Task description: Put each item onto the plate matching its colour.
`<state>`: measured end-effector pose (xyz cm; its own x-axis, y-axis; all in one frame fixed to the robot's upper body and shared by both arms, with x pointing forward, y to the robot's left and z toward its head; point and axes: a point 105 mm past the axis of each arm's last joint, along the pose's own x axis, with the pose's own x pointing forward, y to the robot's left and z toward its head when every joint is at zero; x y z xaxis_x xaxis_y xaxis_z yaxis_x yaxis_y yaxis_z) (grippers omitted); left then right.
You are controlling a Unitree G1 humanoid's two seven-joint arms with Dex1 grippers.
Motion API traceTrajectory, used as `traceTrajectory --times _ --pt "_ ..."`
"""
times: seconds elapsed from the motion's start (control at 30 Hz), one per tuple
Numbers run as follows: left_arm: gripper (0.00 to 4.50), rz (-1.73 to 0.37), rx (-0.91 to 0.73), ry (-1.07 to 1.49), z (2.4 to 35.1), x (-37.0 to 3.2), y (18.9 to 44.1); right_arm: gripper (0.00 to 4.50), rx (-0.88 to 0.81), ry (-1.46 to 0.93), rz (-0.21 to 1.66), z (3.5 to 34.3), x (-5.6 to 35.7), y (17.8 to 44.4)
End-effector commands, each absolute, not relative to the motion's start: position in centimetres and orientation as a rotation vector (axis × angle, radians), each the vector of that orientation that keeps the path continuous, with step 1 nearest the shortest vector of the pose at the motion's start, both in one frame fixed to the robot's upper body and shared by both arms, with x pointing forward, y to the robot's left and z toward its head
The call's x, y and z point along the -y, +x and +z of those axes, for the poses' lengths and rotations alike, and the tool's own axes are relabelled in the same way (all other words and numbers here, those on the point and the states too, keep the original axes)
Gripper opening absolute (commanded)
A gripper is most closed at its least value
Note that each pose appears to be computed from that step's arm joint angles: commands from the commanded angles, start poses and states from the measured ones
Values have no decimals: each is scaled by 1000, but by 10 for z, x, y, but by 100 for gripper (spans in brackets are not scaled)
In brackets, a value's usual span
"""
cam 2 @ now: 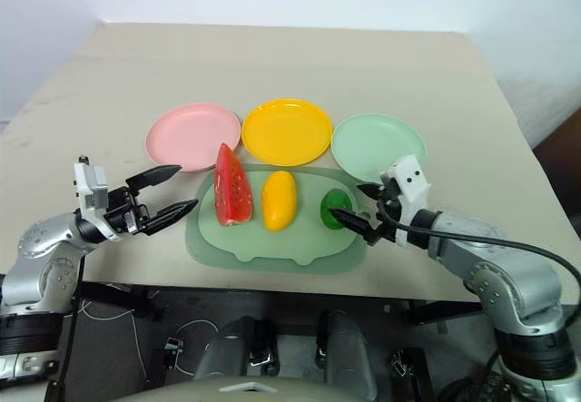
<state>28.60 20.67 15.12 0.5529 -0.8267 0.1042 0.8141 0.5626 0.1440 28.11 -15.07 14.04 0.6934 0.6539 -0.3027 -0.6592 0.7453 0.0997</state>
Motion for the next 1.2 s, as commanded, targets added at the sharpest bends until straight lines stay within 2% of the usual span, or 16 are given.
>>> traceTrajectory --times 0.03,0.6,0.63,0.77,0.8,0.97,1.1,1.2 --pt "446 -961 193 108 158 -211 285 450 -336 1 722 145 148 284" --pt "446 -947 188 126 157 -212 282 450 -409 27 755 141 128 290" --pt "450 -945 189 125 157 -212 282 409 -404 26 756 143 128 290" --pt "450 -938 192 126 159 -213 284 296 -389 13 784 147 127 286" --pt "450 -936 193 127 159 -214 285 280 -378 9 792 150 126 285" --pt "450 -925 193 132 161 -218 285 275 -263 35 795 184 131 294" --pt "450 -924 196 135 163 -217 284 274 -152 44 689 220 154 326" --pt "450 -924 199 133 163 -216 283 274 -129 106 615 231 170 349"
